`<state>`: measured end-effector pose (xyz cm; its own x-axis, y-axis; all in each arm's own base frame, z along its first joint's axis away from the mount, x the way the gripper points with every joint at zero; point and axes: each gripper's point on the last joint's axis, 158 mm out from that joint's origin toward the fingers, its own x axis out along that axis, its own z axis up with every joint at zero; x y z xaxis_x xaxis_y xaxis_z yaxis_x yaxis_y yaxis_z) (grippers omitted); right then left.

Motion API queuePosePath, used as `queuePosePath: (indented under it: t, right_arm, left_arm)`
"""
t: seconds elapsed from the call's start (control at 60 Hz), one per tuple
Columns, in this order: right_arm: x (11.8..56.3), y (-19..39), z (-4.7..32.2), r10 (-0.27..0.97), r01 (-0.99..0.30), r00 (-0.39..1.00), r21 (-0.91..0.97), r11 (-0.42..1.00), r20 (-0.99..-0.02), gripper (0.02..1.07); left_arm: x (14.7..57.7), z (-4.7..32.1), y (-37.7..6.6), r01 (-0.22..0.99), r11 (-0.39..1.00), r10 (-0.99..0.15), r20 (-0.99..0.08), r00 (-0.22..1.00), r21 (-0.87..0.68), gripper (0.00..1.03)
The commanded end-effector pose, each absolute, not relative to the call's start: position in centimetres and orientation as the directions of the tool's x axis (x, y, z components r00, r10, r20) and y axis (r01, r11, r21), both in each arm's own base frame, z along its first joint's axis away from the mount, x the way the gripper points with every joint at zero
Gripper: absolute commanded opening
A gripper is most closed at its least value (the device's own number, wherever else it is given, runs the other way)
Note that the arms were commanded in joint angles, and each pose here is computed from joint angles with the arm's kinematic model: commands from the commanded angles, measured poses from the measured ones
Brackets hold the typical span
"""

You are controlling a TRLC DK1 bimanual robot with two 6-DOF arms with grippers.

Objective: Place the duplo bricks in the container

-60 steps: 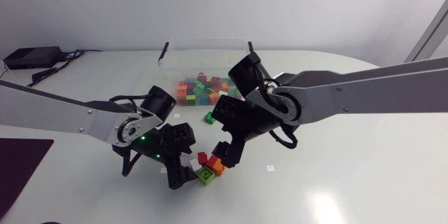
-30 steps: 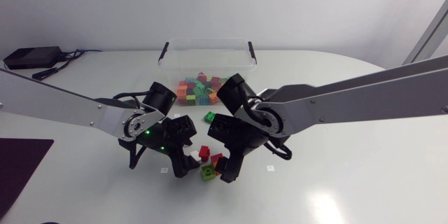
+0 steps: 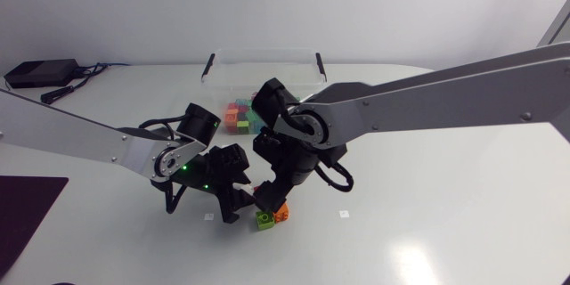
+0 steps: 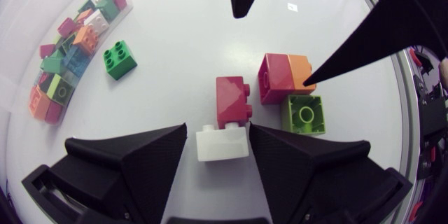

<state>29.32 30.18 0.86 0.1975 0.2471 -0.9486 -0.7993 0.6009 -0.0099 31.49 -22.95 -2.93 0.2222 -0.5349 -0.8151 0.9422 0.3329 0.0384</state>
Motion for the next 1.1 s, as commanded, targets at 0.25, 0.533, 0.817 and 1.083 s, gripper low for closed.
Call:
queuePosePath:
  t: [0.25,0.533,0.817,1.083]
  right_arm:
    - [28.6,30.1,-1.2,0.192,-0.750,0.153,0.013,0.661,-0.969,0.87]
    - [28.2,30.3,-2.2,0.190,-0.745,0.131,0.030,0.667,-0.973,0.78]
    - [28.1,30.3,-2.9,0.178,-0.736,0.115,0.037,0.676,-0.977,0.68]
    - [29.9,27.7,-2.8,0.166,-0.687,0.127,0.034,0.726,-0.978,0.64]
  left_arm:
    - [30.6,-4.9,-21.8,0.956,0.290,-0.547,-0.812,0.204,0.045,0.38]
    - [31.5,-6.1,-19.3,0.941,0.336,-0.539,-0.811,0.227,0.041,0.37]
    - [32.4,-5.7,-16.2,0.921,0.386,-0.528,-0.805,0.271,0.057,0.37]
    - [31.9,-5.3,-16.1,0.923,0.381,-0.540,-0.798,0.269,0.053,0.37]
